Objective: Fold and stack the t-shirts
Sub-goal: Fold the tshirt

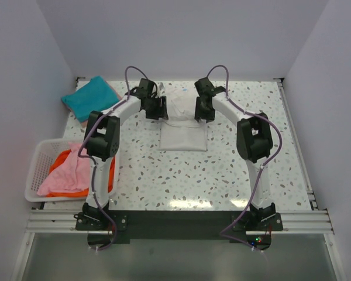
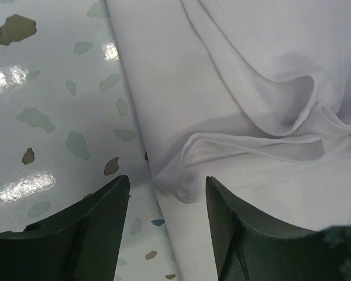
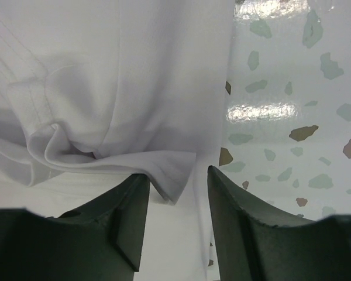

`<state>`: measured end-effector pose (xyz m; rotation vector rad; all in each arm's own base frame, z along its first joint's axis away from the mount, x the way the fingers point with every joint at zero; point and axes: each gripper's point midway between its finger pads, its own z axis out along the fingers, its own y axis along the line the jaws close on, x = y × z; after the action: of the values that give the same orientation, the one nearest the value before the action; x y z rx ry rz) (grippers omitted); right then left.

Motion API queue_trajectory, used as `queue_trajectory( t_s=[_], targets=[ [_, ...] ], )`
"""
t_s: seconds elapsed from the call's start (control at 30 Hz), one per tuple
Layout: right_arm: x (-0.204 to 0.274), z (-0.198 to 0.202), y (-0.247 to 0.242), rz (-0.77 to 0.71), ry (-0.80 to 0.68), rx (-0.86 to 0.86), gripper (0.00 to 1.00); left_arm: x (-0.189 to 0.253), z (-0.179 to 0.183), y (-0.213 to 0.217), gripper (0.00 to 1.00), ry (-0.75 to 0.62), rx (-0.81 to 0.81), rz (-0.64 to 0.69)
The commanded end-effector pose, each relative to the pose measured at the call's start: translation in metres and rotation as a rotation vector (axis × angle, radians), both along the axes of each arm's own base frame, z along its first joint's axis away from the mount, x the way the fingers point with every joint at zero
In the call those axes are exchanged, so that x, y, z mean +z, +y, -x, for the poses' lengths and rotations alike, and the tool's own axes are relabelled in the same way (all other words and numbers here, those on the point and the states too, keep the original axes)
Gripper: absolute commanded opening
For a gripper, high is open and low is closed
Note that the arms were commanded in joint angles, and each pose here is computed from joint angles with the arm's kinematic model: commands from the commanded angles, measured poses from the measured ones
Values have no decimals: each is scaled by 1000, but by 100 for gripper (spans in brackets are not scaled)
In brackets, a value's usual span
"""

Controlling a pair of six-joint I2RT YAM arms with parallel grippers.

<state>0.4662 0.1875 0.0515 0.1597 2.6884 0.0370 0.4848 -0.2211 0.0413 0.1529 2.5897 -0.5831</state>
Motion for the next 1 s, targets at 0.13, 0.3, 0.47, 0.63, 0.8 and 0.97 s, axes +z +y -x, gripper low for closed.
queue_trajectory(
  t_s=[0.13,0.3,0.47,0.63,0.8,0.97],
  targets=[
    [4,-14,-5,10,-30,-24,36,7,-13,-6,56,-21,-13,31],
    [4,-12,-6,10,-23,-16,28,10,-15,-11,44,-28,-21,49],
    [4,-9,-8,16,-19,-8,15,12,-15,-19,30,-34,-36,73],
    [9,-5,-13,33,-26,-9,4,14,-17,-26,14,-45,-47,77],
    [14,-4,-17,43,-33,-17,3,17,-22,-27,8,-55,-42,75],
    [21,-4,-22,60,-50,-27,3,18,-22,-26,8,-56,-39,72]
  ],
)
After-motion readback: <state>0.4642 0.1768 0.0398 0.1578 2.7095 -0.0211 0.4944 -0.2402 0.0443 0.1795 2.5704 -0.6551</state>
